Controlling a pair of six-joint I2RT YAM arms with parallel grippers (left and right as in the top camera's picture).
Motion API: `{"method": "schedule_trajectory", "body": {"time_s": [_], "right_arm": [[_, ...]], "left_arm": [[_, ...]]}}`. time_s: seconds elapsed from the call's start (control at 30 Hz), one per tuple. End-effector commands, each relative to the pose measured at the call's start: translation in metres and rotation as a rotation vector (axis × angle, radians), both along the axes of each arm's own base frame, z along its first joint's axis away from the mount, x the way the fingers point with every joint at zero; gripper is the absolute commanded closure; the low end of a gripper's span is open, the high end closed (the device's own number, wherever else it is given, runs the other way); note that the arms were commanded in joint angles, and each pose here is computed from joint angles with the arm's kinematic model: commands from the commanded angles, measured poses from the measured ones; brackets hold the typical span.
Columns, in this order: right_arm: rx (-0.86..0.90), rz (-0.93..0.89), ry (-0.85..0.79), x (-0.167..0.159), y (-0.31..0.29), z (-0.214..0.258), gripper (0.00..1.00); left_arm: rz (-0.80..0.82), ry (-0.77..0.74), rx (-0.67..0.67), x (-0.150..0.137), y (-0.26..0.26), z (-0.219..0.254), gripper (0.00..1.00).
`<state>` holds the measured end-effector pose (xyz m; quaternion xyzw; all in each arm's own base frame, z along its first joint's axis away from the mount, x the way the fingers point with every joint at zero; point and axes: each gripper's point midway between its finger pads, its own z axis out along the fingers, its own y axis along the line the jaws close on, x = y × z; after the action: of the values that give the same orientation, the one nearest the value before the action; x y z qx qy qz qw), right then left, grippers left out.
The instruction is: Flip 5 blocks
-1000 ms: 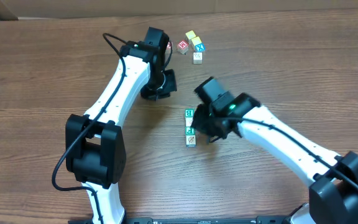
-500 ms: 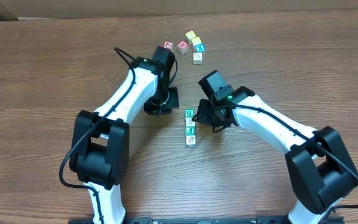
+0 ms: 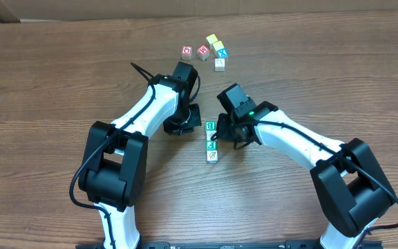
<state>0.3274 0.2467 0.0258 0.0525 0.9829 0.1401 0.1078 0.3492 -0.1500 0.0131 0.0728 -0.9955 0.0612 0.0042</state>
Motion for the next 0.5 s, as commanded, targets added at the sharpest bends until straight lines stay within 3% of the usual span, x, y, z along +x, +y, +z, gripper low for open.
{"method": "schedule_trajectory", "body": {"time_s": [0.0,0.47], "right_arm": [[-0.011,0.017,-0.012,-0.002,0.003,-0.001,0.96],[-0.010,0.051,-0.013,-0.011,0.013,-0.003,0.96]], "left_arm": [[0.016,0.025,0.009,-0.007,0.000,-0.010,0.96],[0.010,0.053,-0.112,-0.012,-0.021,-0.009,0.96]]}}
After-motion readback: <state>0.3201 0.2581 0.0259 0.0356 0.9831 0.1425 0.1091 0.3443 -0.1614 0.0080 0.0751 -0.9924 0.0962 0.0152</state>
